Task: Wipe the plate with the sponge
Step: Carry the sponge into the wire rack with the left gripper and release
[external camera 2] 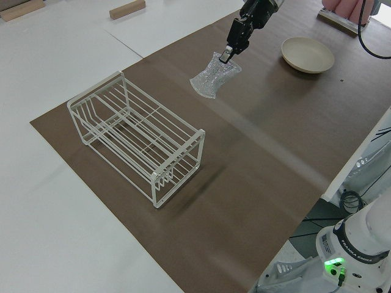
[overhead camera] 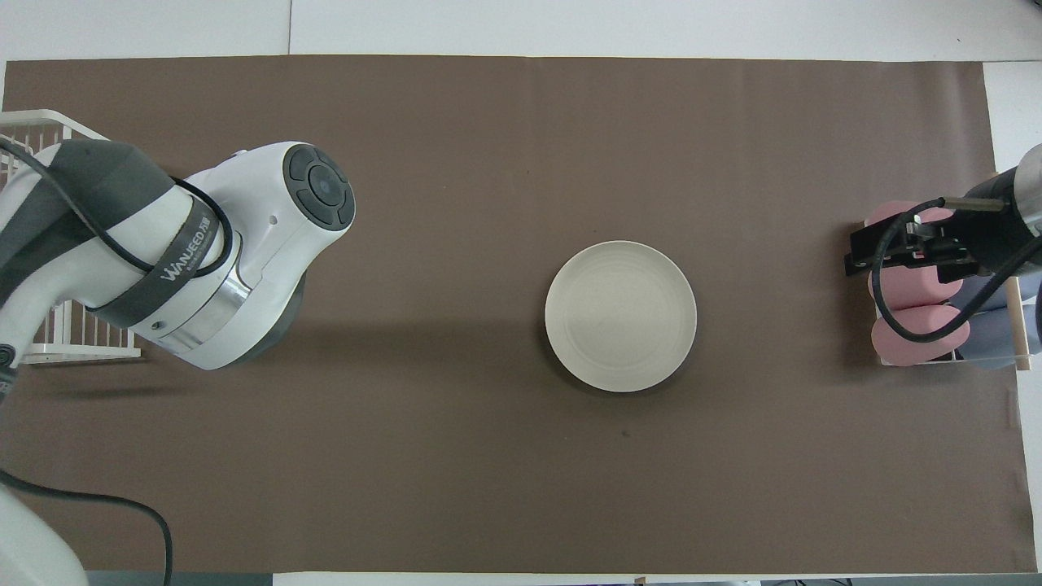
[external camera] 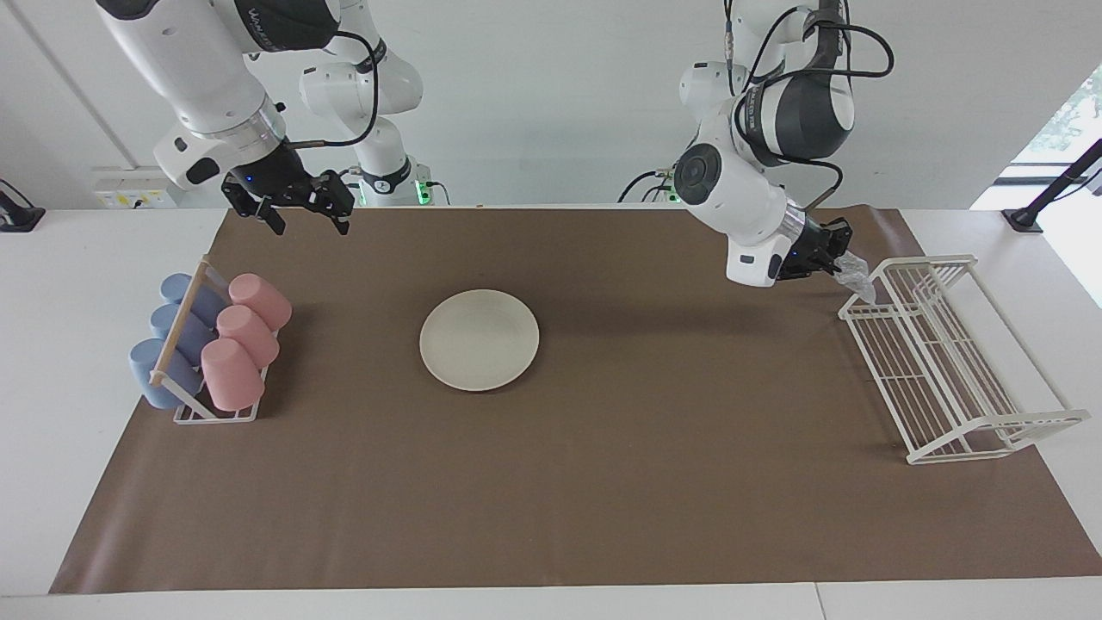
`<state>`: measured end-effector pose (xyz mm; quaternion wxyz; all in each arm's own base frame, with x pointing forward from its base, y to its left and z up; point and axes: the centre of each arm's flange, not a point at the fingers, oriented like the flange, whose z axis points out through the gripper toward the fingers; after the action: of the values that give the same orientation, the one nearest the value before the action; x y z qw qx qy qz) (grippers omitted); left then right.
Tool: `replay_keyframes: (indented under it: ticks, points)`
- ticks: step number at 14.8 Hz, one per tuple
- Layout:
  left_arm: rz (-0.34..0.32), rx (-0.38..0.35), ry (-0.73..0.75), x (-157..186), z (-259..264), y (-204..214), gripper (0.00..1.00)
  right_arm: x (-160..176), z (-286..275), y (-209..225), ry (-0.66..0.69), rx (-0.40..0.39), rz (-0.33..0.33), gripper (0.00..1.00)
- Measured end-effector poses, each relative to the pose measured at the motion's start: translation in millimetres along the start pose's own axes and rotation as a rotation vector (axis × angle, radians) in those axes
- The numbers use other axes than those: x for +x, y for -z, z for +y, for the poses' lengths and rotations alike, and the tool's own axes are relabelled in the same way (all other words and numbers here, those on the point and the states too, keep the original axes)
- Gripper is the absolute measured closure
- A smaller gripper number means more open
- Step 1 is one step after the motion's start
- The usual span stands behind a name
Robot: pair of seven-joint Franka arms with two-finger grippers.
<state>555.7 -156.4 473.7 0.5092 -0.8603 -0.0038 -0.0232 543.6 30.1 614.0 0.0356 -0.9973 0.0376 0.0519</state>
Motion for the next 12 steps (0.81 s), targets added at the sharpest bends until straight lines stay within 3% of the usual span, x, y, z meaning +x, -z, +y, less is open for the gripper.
replay_keyframes:
  ticks: [2,4,8,12]
  points:
    - [0.035,0.125,-0.016,16.4,11.2,-20.2,0.97,1.3,9.8,0.9,0.031,0.001,0.003,0.0]
    - [0.026,0.178,-0.019,34.9,20.9,-48.3,0.97,1.8,19.1,1.2,0.036,0.001,-0.001,0.0]
    - [-0.005,0.156,-0.007,61.6,20.9,-96.1,0.97,0.2,20.4,-0.4,0.037,-0.025,-0.015,0.0]
    - [-0.026,0.115,0.032,65.0,17.6,-113.8,0.97,0.9,22.3,-3.9,0.034,-0.027,-0.022,0.0]
